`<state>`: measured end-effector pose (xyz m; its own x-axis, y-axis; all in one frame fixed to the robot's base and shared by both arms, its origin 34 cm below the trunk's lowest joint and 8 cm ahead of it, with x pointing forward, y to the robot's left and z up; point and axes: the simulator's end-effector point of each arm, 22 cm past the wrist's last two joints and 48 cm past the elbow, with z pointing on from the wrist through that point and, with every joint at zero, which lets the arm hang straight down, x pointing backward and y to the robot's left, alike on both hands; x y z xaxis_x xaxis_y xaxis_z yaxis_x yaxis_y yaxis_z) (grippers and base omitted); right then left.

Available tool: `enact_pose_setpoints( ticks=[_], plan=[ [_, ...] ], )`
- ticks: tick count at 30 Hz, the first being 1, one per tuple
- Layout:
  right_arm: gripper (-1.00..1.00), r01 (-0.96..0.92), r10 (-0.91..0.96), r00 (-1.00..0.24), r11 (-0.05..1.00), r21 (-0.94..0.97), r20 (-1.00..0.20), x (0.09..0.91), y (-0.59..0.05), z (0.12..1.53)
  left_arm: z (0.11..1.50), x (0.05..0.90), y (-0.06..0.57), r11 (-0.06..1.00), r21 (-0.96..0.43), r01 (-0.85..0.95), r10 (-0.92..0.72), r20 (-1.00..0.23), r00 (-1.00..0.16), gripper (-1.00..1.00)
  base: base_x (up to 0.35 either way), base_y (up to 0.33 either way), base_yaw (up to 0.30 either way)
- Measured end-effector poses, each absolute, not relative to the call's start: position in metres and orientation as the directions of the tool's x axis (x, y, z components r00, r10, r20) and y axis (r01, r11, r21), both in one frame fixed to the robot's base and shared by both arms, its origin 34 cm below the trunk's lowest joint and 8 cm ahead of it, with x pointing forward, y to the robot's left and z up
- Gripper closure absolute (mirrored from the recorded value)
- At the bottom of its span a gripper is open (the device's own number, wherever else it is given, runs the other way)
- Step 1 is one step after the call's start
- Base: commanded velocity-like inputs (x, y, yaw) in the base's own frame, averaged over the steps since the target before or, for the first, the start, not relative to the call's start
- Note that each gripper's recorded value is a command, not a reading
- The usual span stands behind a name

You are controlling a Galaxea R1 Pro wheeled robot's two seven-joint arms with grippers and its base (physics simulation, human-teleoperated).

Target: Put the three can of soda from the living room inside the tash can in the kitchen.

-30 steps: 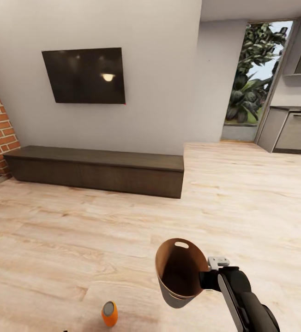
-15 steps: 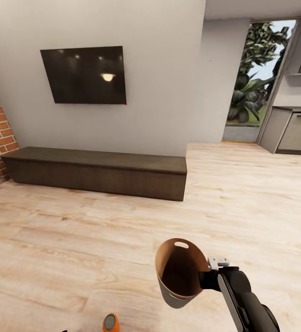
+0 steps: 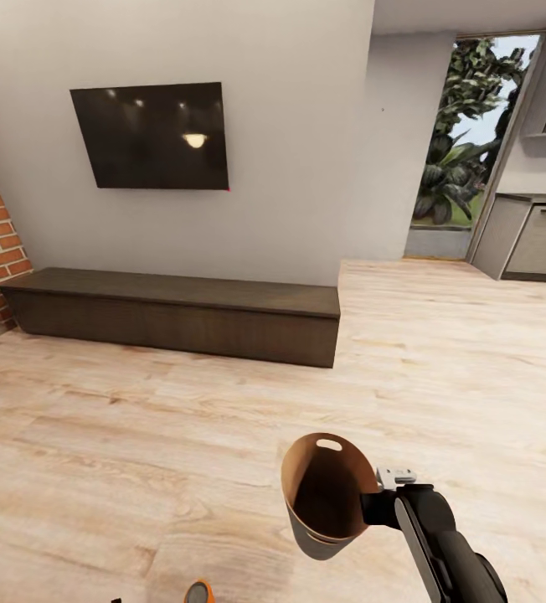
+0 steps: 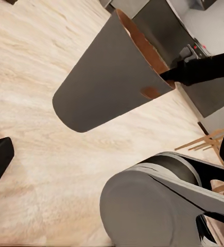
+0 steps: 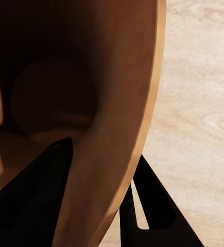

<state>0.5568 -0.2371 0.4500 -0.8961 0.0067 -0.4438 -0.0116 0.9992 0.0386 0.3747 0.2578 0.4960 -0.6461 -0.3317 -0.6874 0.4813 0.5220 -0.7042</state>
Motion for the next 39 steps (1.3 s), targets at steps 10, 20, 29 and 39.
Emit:
enact_pose_setpoints(
  ticks=[10, 20, 29, 39],
  plan=[
    [1.00, -0.014, 0.004, -0.895, 0.999, 0.038, -0.445, 0.557, -0.236, 0.451, 0.422, 0.435, 0.321, 0.897, -0.435, 0.079, -0.292, -0.717, -0.633, -1.00, 0.001, 0.000, 0.000],
    [1.00, -0.045, -0.021, -0.894, 0.998, 0.042, -0.448, 0.557, -0.224, 0.452, 0.386, 0.497, 0.263, 0.966, -0.202, -0.159, -0.257, -0.714, -0.651, -1.00, 0.000, 0.000, 0.000],
    [1.00, -0.053, -0.032, -0.894, 0.998, 0.034, -0.448, 0.557, -0.223, 0.452, 0.367, 0.547, 0.201, 0.993, -0.089, -0.083, -0.122, -0.688, -0.715, -1.00, 0.000, 0.000, 0.000],
    [1.00, -0.055, -0.035, -0.894, 0.998, 0.031, -0.448, 0.557, -0.223, 0.451, 0.353, 0.556, 0.161, 0.999, 0.000, 0.041, 0.032, -0.655, -0.755, -1.00, 0.000, 0.000, 0.000]
  ],
)
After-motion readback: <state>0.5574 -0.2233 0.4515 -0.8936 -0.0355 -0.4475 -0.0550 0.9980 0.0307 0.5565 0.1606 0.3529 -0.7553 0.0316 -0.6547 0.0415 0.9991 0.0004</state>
